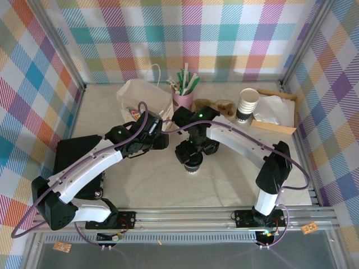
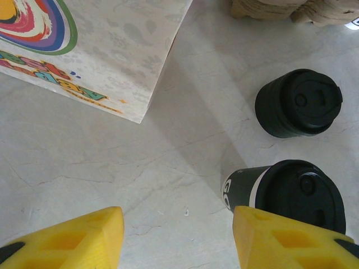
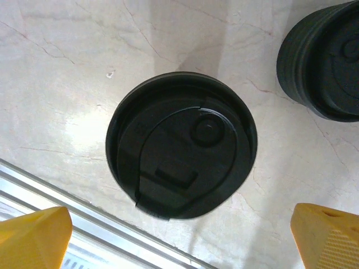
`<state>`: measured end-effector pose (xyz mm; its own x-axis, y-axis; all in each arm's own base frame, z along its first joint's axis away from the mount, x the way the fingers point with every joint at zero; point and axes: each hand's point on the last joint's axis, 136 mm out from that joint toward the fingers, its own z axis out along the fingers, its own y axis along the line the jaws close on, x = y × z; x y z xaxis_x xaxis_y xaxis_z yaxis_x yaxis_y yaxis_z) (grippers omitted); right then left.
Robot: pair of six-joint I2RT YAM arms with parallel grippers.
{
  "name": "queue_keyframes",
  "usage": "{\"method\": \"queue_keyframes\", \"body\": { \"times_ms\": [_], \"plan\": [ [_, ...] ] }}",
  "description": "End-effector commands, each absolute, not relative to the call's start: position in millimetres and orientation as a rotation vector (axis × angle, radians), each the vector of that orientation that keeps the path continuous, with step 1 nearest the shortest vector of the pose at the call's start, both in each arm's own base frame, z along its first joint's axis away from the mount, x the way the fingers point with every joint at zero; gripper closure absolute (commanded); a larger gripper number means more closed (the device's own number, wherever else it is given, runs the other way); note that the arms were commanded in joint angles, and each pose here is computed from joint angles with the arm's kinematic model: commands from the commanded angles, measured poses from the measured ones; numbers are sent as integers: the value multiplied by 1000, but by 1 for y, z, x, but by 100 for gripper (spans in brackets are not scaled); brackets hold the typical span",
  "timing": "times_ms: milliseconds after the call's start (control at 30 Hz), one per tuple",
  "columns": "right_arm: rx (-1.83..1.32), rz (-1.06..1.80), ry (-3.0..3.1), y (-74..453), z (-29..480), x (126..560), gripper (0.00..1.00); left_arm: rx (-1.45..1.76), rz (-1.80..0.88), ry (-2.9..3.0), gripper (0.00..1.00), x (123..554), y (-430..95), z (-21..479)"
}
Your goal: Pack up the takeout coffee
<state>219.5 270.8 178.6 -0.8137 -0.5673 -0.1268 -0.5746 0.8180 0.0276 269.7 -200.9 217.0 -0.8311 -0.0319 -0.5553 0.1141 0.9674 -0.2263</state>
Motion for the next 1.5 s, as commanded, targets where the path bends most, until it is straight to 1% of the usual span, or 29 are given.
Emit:
{"method": "queue_keyframes", "body": {
  "times_ms": [0,167,267,400,500,600,767,1033,1133,1267,1400,1467],
  "plan": [
    [-814,173,2847,265,211,220,1,47,-321,2548,46,266,-194,220],
    [-711,239,2846,252,222,219,0,-12,-397,2608,47,256,-199,209],
    [-637,273,2855,241,229,215,4,-55,-462,2661,49,247,-207,196],
    [-501,346,2891,225,230,211,16,-112,-558,2713,51,234,-217,178],
    [-367,509,2920,219,226,207,27,-150,-629,2718,52,227,-224,170],
    [-284,625,2927,218,223,207,31,-174,-667,2731,52,218,-230,163],
    [-245,676,2959,217,215,210,32,-151,-681,2724,53,204,-233,163],
    [-262,725,2992,225,207,215,29,-226,-712,2671,52,194,-219,163],
    [-256,743,3000,227,205,216,30,-254,-724,2675,52,189,-218,159],
    [-269,777,3013,231,201,214,39,-262,-767,2668,52,187,-224,157],
    [-271,777,3033,231,191,211,52,-228,-802,2672,54,185,-232,159],
    [-270,799,3039,233,188,209,62,-212,-819,2676,59,183,-236,158]
  ]
}}
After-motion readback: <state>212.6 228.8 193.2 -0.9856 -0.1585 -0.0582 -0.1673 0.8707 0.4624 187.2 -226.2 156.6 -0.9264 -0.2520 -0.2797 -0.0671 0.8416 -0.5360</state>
